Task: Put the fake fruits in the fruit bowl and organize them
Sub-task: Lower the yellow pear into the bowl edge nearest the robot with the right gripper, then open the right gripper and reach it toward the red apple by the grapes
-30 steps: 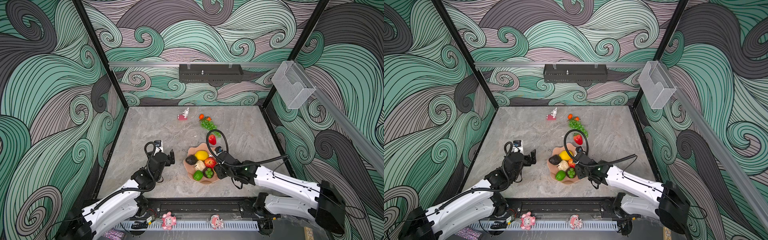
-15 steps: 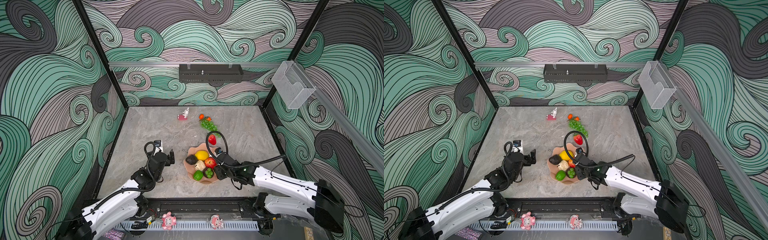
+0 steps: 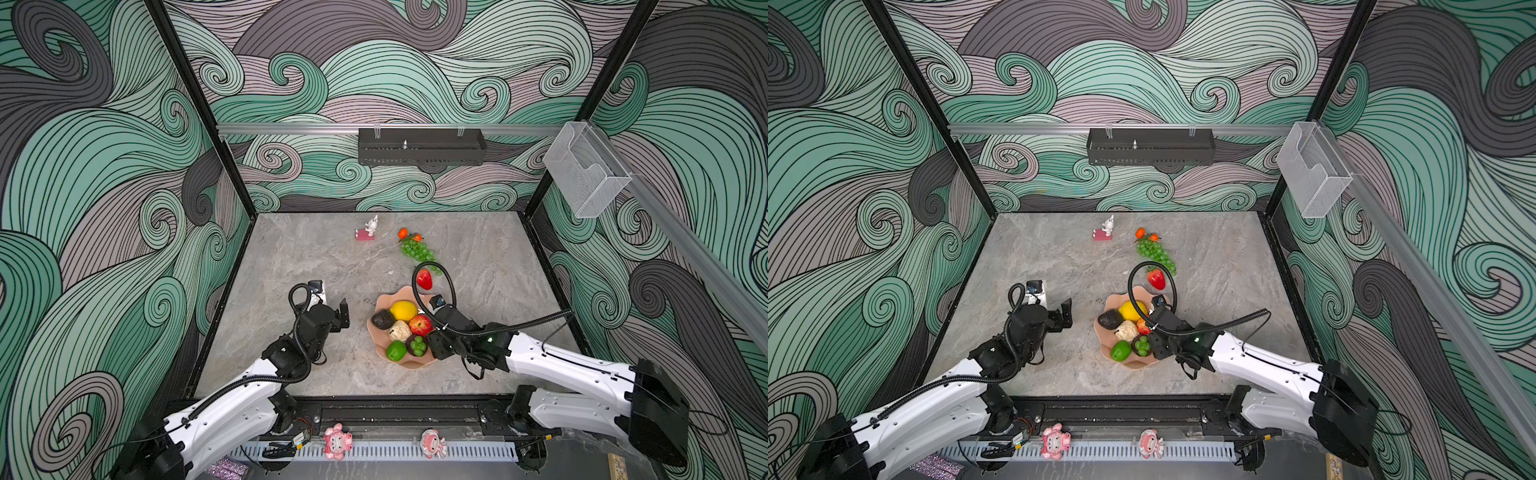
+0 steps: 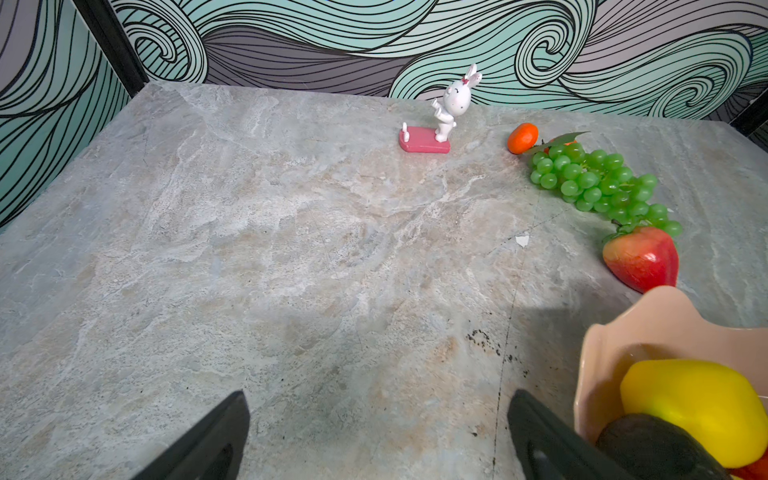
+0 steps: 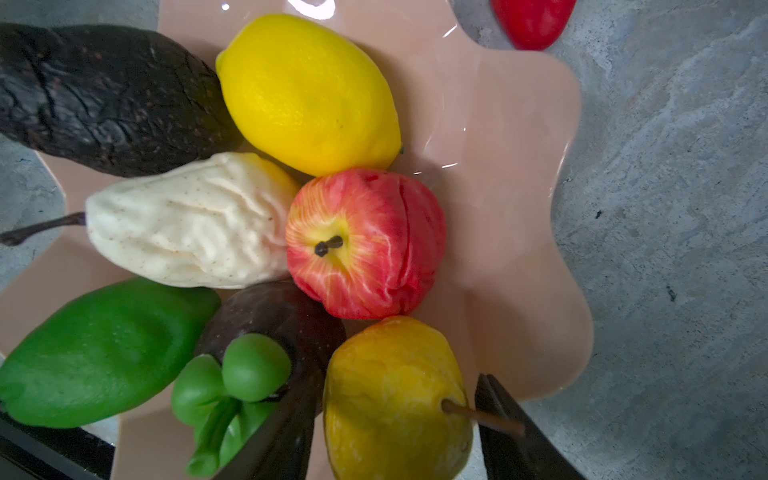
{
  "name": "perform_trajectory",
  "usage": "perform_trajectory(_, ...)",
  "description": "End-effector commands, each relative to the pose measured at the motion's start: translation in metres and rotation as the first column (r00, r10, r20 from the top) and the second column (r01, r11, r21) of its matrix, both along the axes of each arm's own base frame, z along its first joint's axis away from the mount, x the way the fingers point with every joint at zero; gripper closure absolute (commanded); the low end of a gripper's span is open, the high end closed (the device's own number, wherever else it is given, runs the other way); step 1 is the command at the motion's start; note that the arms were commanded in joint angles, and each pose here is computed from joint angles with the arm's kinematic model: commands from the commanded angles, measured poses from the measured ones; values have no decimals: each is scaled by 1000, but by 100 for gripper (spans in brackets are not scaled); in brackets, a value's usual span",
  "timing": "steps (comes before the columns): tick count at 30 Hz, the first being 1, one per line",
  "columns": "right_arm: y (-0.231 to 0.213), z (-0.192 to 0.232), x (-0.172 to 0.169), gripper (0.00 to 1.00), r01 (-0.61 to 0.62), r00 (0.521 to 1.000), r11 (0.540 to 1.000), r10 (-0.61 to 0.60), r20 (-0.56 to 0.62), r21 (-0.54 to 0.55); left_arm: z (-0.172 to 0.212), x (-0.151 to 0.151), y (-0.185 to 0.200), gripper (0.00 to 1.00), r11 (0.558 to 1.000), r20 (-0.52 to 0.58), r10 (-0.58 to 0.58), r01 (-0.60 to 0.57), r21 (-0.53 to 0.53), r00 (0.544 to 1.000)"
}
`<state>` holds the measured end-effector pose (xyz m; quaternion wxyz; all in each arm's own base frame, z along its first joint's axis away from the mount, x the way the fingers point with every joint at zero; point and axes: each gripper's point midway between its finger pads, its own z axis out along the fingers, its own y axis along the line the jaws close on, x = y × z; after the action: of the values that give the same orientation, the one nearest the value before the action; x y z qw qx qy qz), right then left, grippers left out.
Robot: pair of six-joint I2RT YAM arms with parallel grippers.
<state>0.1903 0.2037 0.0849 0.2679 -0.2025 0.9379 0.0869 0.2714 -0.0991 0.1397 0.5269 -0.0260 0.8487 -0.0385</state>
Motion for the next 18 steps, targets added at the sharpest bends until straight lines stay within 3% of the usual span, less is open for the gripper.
perform_trajectory(1,-2,11,3,35,14,1000,1000,-14,21,8,4,4,0,1,1000,14,9,-9,-20,1000)
perform_trajectory(9,-13,47,12,23,20,996,1000,-22,89,18,5,4,0,1,1000,12,9,-9,-25,1000)
perform_trajectory(18,-21,94,52,18,27,990,997,-36,138,67,4,3,-7,1,999,2,-33,33,-32,999)
